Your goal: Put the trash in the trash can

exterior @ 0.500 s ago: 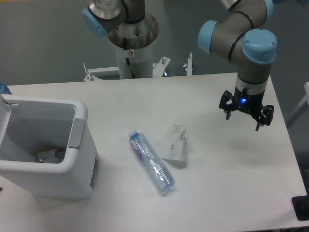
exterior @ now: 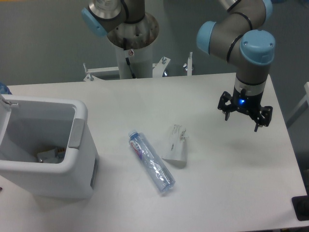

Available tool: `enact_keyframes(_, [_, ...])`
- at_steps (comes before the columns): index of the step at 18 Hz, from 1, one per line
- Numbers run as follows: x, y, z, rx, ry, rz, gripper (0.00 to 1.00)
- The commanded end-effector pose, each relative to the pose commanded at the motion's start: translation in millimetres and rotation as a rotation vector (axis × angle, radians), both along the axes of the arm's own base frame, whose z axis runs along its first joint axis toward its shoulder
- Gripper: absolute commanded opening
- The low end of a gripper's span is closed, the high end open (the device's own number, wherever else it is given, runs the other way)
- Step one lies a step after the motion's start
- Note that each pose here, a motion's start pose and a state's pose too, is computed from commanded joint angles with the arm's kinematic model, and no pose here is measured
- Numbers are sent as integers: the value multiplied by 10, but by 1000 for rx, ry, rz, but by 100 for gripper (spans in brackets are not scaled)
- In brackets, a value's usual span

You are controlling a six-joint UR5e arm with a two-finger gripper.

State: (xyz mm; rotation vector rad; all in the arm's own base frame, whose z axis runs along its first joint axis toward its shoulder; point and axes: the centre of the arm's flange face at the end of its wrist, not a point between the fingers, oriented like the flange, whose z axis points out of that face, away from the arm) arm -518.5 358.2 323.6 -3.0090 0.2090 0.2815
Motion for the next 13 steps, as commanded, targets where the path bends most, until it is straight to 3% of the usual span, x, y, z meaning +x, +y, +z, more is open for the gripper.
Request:
enact_keyframes(7, [56, 3, -174, 17, -5, 15, 100])
enact_keyframes(13, [305, 176, -496, 40, -56, 51, 100])
